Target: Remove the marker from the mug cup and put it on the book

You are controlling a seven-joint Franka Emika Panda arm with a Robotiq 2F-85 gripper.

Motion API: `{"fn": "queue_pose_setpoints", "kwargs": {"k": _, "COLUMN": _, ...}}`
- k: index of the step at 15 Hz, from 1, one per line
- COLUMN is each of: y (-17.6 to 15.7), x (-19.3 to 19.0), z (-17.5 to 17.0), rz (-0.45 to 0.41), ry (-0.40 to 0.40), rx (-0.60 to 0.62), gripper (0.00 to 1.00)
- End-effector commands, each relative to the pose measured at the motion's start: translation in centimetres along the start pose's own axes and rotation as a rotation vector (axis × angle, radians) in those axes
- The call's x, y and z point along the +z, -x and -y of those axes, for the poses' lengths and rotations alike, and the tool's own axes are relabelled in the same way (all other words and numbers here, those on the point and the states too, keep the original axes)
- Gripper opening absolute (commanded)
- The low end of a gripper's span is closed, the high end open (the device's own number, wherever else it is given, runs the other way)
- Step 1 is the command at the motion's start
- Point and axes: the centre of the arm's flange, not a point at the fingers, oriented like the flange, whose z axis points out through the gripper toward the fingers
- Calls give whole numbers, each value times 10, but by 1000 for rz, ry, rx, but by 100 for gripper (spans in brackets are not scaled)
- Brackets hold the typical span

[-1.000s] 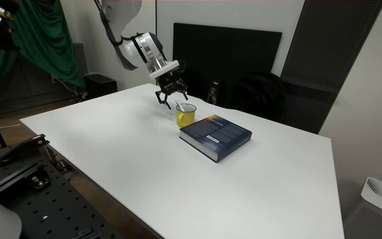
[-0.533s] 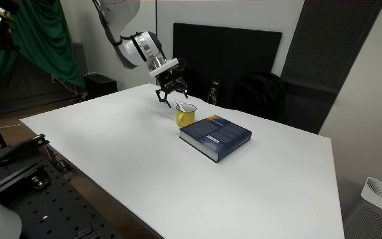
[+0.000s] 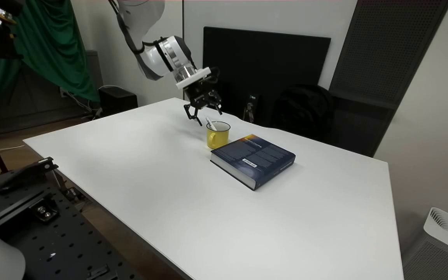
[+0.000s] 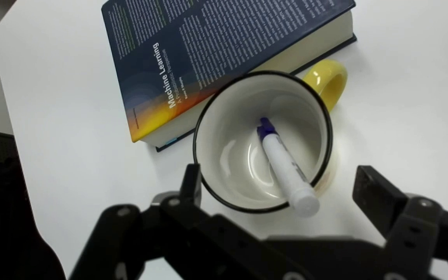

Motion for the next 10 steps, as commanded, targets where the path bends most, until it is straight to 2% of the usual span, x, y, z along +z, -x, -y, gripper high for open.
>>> {"fn": "queue_pose_setpoints", "kwargs": {"k": 1, "y": -13, "x": -3, "z": -8, "rz": 12, "ry": -4, "rx": 5, "gripper": 100}}
{"fn": "queue_pose_setpoints", "kwargs": {"k": 5, "y": -13, "x": -5, "z": -7, "rz": 15, "ry": -4, "rx": 3, "gripper": 100}}
{"fn": "queue_pose_setpoints", "kwargs": {"k": 6, "y": -13, "x": -6, "z": -7, "rz": 16, "ry": -6, "rx": 3, "gripper": 84}}
{"fn": "queue_pose_setpoints", "kwargs": {"k": 7, "y": -13, "x": -7, "z": -6, "rz": 15, "ry": -4, "rx": 2, "gripper": 73}}
{"fn": "queue_pose_setpoints", "kwargs": {"k": 10, "y": -13, "x": -9, "z": -4, "rz": 15, "ry": 0, "rx": 1, "gripper": 51}}
